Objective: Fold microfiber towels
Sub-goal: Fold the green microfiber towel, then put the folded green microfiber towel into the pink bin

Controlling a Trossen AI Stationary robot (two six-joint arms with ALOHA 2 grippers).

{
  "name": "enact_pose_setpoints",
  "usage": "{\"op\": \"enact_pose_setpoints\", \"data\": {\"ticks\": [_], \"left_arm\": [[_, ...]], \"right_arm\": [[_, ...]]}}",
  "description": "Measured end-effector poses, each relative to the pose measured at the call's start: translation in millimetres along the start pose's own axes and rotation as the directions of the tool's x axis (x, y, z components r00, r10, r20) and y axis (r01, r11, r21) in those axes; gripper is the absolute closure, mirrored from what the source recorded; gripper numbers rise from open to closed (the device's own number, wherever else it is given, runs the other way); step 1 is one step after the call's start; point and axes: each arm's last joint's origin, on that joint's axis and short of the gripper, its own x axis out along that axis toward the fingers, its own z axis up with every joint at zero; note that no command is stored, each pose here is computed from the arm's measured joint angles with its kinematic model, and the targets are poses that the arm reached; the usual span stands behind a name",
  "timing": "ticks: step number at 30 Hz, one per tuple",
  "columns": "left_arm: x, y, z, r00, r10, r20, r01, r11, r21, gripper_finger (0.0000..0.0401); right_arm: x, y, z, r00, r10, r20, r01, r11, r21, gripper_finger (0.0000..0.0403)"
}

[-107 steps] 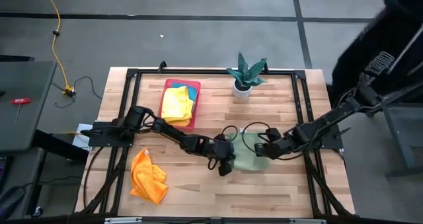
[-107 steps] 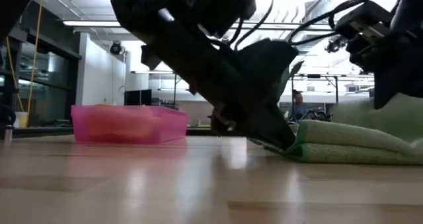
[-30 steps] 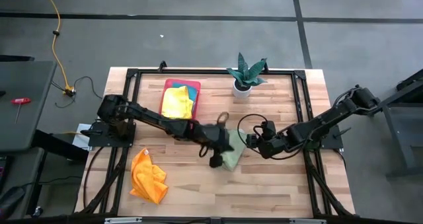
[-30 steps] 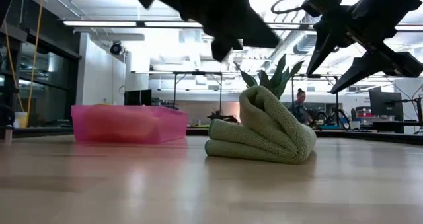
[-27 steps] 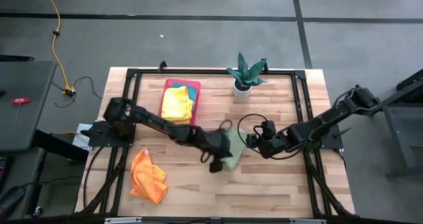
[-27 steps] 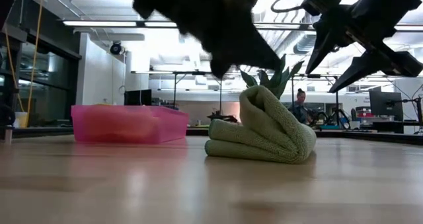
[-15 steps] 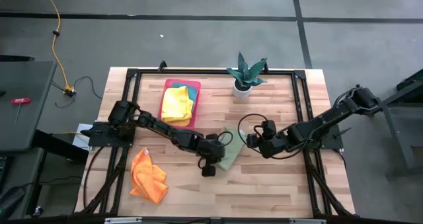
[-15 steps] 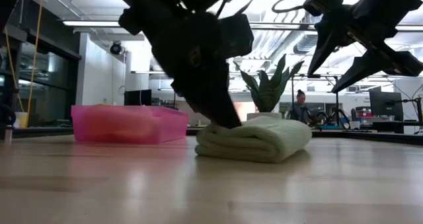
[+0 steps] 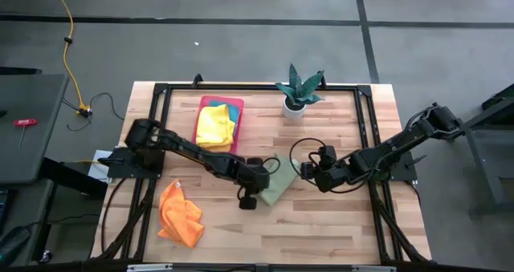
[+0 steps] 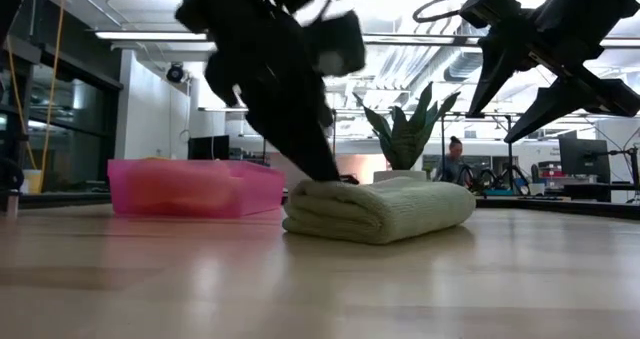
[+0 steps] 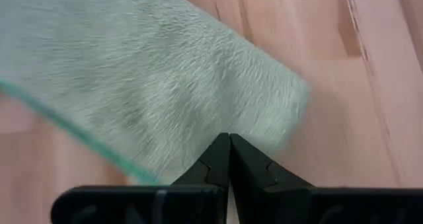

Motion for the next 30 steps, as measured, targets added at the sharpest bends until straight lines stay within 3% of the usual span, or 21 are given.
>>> {"op": "enact_pose_setpoints", "data": {"ticks": [5, 9, 13, 18, 23, 30], "left_arm": [[-45.9, 12.7, 10.9, 0.995, 0.094, 0.046, -0.096, 0.994, 0.048, 0.0401], [-61.0, 28.0, 17.9, 0.986, 0.136, 0.100, -0.142, 0.988, 0.059, 0.0401], [-50.5, 46.4, 11.9, 0.987, 0.152, 0.041, -0.152, 0.988, -0.016, 0.0401], [-18.6, 55.5, -2.3, 0.992, 0.104, -0.068, -0.112, 0.985, -0.131, 0.0401], [13.0, 44.8, -16.0, 0.988, 0.044, -0.148, -0.070, 0.982, -0.174, 0.0401], [21.1, 14.2, -17.7, 0.989, 0.024, -0.146, -0.060, 0.965, -0.254, 0.0401]], "right_arm": [[0.0, -0.6, 0.1, 1.000, -0.006, 0.001, 0.006, 1.000, -0.003, 0.0185], [0.0, -0.6, 0.1, 1.000, -0.006, 0.001, 0.006, 1.000, -0.003, 0.0185], [0.0, -0.4, 0.1, 1.000, -0.004, 0.000, 0.004, 1.000, 0.001, 0.0185], [0.0, -0.5, -0.4, 1.000, -0.007, -0.014, 0.007, 1.000, 0.001, 0.0185], [0.0, -0.5, -0.4, 1.000, -0.007, -0.015, 0.007, 1.000, 0.001, 0.0185], [0.0, -0.9, -1.1, 0.999, -0.016, -0.043, 0.015, 1.000, -0.023, 0.0185]]}}
